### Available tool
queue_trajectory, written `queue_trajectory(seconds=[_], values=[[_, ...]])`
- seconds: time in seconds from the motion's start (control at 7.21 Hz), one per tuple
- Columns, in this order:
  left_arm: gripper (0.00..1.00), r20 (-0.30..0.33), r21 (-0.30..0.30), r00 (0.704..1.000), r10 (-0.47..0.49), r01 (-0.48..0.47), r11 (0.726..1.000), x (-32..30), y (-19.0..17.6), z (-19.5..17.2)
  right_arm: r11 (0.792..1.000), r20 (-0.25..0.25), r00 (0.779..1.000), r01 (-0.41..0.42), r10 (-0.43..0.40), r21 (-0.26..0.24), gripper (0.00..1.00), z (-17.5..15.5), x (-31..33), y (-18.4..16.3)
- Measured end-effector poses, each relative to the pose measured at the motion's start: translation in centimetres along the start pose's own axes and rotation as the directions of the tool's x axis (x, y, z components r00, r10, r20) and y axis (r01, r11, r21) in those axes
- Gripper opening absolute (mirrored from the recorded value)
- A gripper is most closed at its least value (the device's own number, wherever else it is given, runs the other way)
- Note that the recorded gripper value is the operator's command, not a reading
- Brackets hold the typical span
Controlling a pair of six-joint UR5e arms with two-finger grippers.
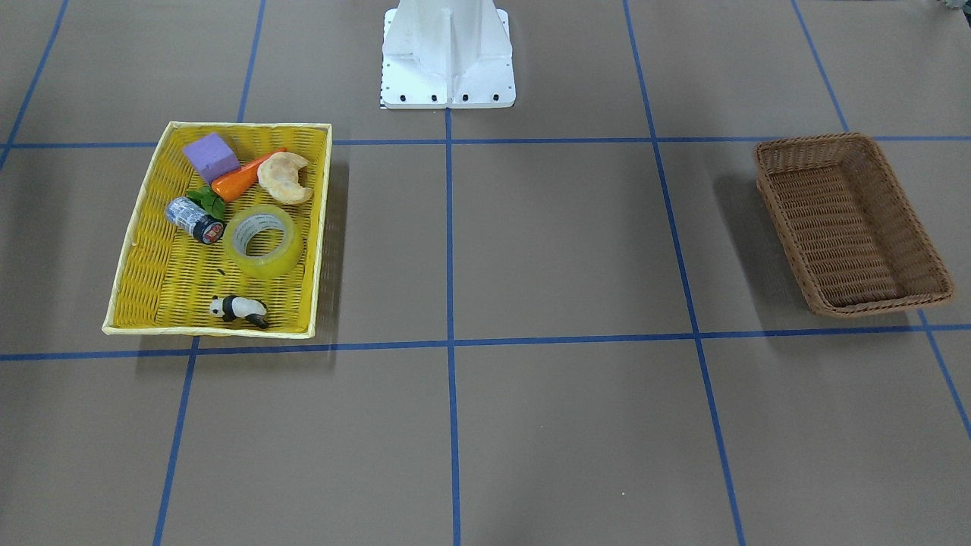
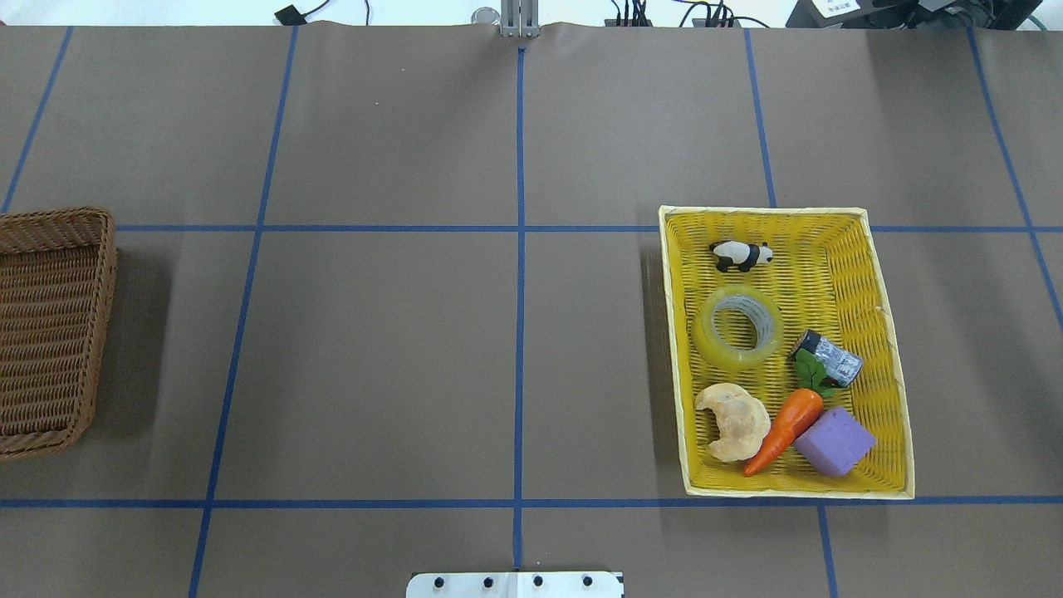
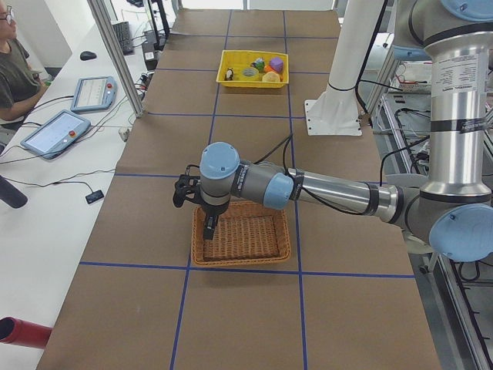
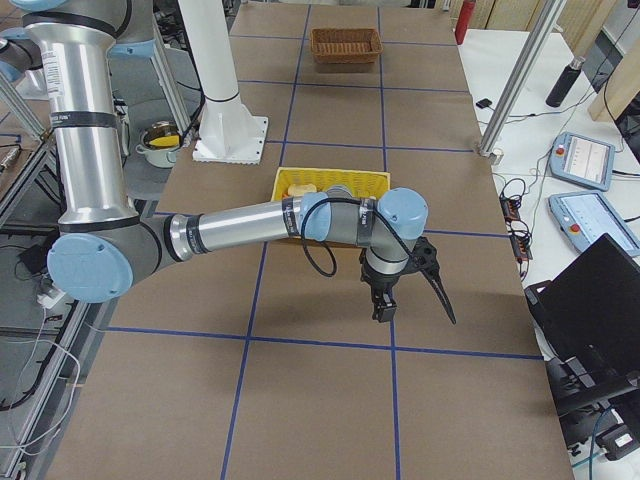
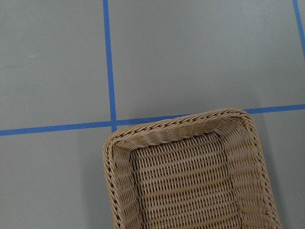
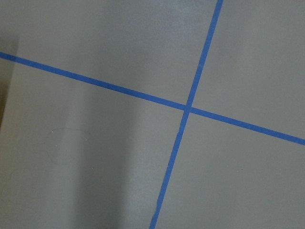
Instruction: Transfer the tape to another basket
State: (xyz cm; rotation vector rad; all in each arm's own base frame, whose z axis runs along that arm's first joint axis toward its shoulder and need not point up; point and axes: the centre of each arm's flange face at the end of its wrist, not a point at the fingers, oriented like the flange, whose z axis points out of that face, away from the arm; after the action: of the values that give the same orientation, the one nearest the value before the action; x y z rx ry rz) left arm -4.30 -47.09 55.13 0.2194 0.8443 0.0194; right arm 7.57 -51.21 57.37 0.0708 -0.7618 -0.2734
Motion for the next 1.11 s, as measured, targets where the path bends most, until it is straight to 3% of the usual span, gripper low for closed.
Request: queue_trajectory(seconds=[1.11], values=[[0.98, -0.004, 0.023, 1.0, 0.024, -0.024, 0.999, 0.3, 0.2, -0.3, 0.999, 0.0, 1.0, 0.027, -0.027, 0.033, 1.0, -1.4, -1.4, -0.3]])
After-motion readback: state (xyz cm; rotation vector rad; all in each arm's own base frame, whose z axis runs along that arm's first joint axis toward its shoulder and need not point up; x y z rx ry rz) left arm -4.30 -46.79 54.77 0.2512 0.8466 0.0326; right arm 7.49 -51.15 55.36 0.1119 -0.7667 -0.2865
